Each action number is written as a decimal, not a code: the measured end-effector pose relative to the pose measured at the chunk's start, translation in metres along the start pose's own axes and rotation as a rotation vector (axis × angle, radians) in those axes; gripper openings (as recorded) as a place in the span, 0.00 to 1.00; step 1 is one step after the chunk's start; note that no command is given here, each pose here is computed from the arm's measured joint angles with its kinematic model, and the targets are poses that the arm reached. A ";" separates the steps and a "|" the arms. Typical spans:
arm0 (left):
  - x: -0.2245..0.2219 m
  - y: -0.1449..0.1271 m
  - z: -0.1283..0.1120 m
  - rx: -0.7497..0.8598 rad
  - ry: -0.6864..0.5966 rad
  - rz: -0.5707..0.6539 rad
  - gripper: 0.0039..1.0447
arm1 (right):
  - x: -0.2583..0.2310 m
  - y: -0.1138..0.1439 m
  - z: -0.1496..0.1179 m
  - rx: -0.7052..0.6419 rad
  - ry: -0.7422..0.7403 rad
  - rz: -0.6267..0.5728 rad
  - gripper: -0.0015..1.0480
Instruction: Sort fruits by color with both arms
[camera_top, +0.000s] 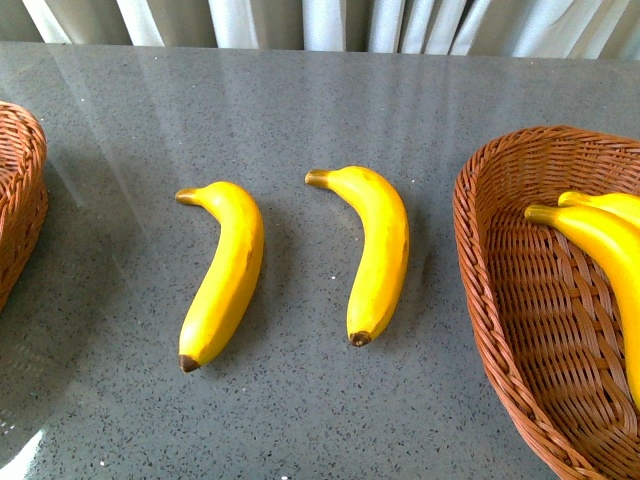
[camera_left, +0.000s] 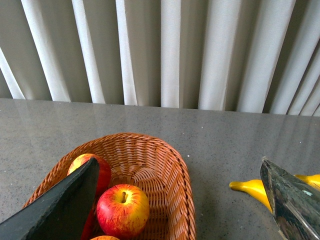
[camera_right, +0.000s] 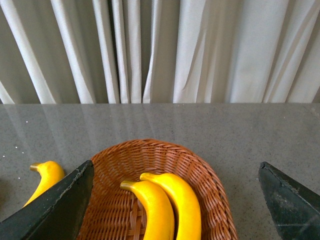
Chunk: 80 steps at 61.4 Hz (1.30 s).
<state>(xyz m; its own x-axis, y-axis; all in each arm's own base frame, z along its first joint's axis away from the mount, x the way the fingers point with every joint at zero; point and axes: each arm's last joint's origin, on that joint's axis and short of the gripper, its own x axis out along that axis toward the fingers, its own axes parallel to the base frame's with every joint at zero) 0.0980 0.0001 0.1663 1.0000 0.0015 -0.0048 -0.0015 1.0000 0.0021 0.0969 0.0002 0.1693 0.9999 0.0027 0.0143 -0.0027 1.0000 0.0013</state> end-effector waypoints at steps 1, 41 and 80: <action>0.000 0.000 0.000 0.000 0.000 0.000 0.91 | 0.000 0.000 0.000 0.000 0.000 0.000 0.91; 0.000 0.000 0.000 0.000 0.000 0.000 0.91 | 0.180 0.090 0.039 0.175 0.567 0.466 0.91; 0.000 0.000 0.000 0.000 0.000 0.000 0.91 | 0.268 0.254 -0.038 0.106 0.885 0.544 0.91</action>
<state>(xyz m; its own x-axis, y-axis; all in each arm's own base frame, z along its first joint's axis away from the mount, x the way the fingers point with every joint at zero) 0.0980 0.0001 0.1663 1.0000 0.0015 -0.0044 -0.0015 1.0000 0.0021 0.3645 0.2552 0.1359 0.5165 0.4952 -0.6986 -0.4139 0.8586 0.3026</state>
